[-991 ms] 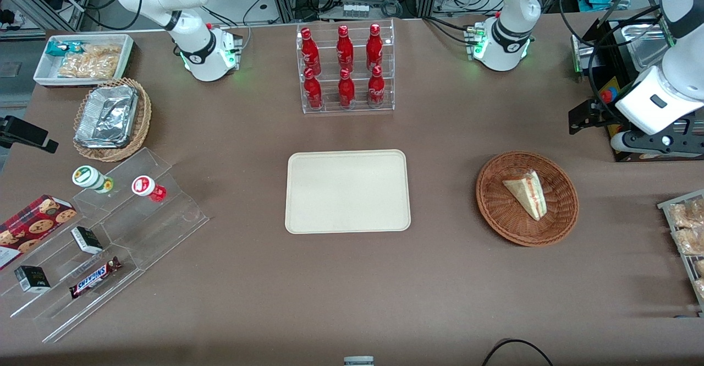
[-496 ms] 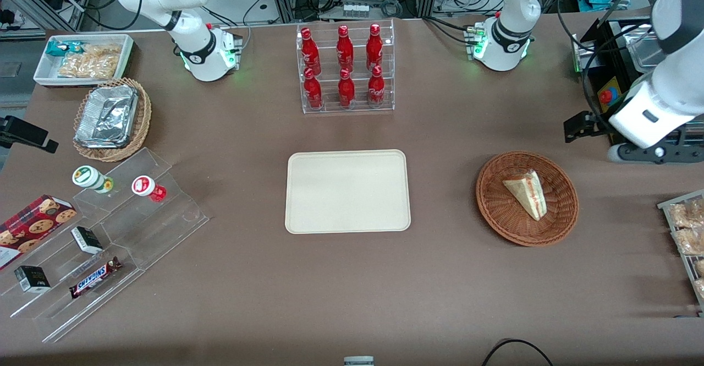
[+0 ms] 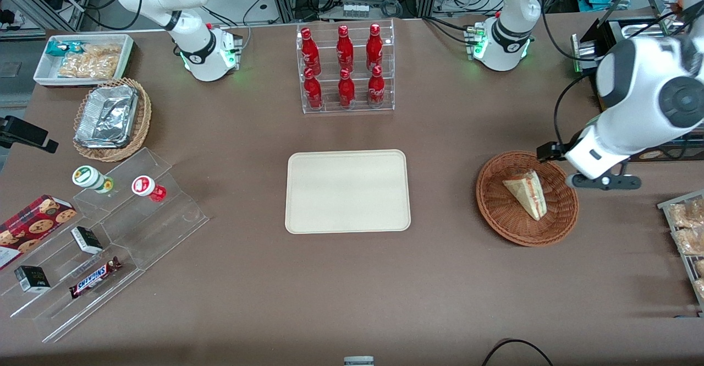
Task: Place sandwich from basket to tray
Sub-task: 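Move the left gripper down over the wrapped sandwich in the wicker basket, then close the left gripper on the sandwich and lift it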
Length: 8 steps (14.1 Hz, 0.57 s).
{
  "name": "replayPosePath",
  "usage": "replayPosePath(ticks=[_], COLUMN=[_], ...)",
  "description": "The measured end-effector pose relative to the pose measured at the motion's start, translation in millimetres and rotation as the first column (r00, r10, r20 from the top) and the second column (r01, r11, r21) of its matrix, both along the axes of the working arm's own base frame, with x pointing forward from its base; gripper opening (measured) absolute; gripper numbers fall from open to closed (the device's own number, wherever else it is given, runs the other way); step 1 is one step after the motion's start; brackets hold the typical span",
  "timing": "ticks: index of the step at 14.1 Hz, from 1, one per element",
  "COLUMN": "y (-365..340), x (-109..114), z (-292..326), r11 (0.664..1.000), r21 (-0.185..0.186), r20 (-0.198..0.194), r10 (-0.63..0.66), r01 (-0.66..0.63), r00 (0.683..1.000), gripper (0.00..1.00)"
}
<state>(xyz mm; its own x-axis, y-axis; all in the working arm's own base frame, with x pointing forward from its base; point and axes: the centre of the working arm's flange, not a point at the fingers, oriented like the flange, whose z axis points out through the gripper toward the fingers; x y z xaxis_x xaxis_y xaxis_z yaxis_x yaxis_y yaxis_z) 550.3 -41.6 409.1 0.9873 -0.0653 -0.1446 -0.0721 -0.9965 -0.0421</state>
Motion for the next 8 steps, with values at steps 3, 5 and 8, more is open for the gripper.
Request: replayPosePath(ticks=[3, 5, 8], y=[3, 3, 3], x=[-13, -23, -31], z=[-51, -75, -87], r11=[0.996, 0.98, 0.936], r21=[-0.005, -0.012, -0.005], r20=[0.08, 0.121, 0.117], r10=[0.088, 0.2, 0.35], r01=[-0.088, -0.2, -0.352], r00=[0.993, 0.972, 0.929], gripper=[1.0, 1.0, 1.0])
